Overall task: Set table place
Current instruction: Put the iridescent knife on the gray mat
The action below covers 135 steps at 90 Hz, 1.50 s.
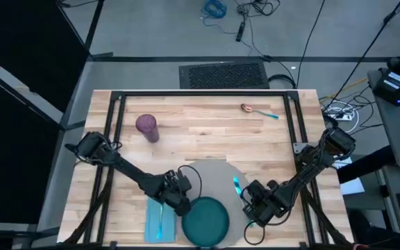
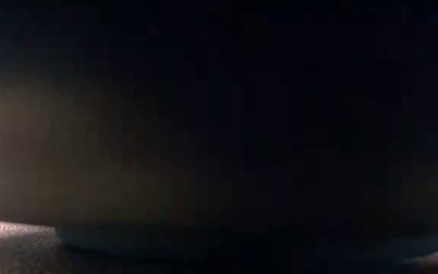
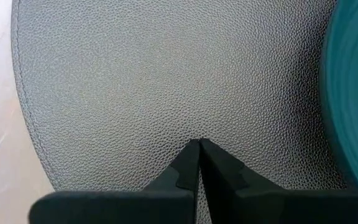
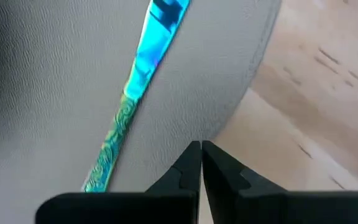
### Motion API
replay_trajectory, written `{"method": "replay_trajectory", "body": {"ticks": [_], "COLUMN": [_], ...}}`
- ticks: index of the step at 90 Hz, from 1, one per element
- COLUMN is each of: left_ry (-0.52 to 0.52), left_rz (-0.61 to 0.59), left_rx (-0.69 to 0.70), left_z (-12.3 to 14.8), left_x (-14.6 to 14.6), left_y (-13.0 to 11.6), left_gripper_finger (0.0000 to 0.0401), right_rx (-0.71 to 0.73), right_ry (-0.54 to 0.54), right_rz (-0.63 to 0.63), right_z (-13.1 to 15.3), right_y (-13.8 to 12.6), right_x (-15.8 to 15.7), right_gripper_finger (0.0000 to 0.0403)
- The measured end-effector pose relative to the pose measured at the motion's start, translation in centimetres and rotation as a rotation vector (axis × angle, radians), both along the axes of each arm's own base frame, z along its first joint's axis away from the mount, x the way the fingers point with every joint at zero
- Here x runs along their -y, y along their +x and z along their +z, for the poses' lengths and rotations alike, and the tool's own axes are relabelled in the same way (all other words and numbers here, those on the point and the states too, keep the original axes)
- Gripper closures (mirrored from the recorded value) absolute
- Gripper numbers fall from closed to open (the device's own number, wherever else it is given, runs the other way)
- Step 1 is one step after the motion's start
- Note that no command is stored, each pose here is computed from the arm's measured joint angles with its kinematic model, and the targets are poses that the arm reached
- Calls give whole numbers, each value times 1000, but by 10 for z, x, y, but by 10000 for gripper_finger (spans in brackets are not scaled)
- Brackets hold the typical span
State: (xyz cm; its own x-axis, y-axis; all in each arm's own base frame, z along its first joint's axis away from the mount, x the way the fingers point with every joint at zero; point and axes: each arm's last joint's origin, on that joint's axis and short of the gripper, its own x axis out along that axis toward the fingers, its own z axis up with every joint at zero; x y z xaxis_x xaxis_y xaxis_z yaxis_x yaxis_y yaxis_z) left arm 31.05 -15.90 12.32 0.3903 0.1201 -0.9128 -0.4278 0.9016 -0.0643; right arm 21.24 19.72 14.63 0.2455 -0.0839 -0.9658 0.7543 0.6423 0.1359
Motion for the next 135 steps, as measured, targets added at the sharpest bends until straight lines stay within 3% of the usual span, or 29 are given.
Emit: {"method": "replay_trajectory", "body": {"ticks": [43,111,135], "left_ry": [-11,13,16], "left_rz": [4,13,27], "left_rx": [-9,-35,-54], "left_z": [0,-1,-1], "left_x": [-4,-21,-22], "left_y": [2,7,6], "left_gripper_finger": [401,401,401], "right_rx": [46,-39,59], "right_ry": [78,0,-17], "right_rz": [26,66,60], "right_z": [-12,-15,6], "right_y": [1,15,11], "right_x": [2,33,37], "right_gripper_finger": [403,403,403]}}
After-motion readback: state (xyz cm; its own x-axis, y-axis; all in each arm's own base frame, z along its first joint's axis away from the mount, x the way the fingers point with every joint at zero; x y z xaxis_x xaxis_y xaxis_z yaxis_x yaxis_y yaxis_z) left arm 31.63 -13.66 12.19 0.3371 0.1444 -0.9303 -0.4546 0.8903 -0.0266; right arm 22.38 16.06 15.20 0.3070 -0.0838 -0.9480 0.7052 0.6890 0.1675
